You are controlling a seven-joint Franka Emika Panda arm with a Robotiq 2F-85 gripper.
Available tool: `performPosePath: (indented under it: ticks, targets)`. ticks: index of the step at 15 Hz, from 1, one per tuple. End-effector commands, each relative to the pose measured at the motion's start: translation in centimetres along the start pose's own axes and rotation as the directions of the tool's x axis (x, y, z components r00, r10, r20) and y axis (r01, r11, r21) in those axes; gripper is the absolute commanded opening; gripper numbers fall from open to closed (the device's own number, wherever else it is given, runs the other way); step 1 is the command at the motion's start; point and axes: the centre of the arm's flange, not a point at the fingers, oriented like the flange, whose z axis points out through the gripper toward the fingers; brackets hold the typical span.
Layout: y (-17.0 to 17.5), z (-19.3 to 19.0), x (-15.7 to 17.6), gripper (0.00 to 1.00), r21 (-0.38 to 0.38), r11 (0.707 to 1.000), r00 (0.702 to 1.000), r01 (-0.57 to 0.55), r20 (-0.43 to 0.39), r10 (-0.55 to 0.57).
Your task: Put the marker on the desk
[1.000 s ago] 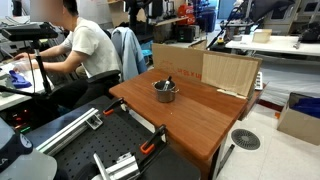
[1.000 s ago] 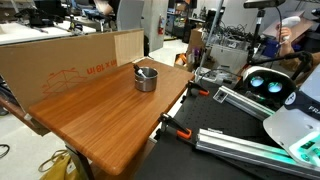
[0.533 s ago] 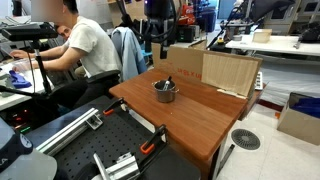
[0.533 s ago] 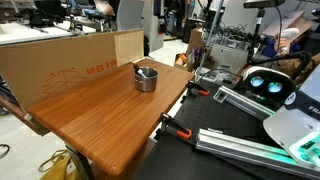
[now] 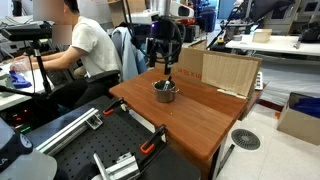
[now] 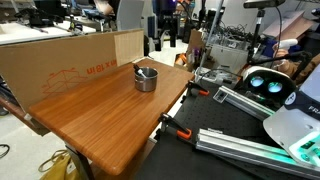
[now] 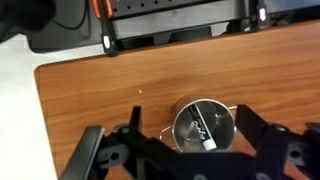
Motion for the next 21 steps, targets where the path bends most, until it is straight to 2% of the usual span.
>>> performPosePath:
  ticks: [1, 9, 21]
  targets:
    - [-0.9, 1.9, 2.2, 1.00, -0.039, 0.999, 1.000, 0.004, 0.005, -0.004]
    - [-3.7, 5.3, 5.8, 1.00, -0.084, 0.996, 1.000, -0.003, 0.007, 0.004]
    - [-5.4, 6.8, 10.0, 1.00, -0.097, 0.995, 0.999, -0.023, 0.035, 0.027]
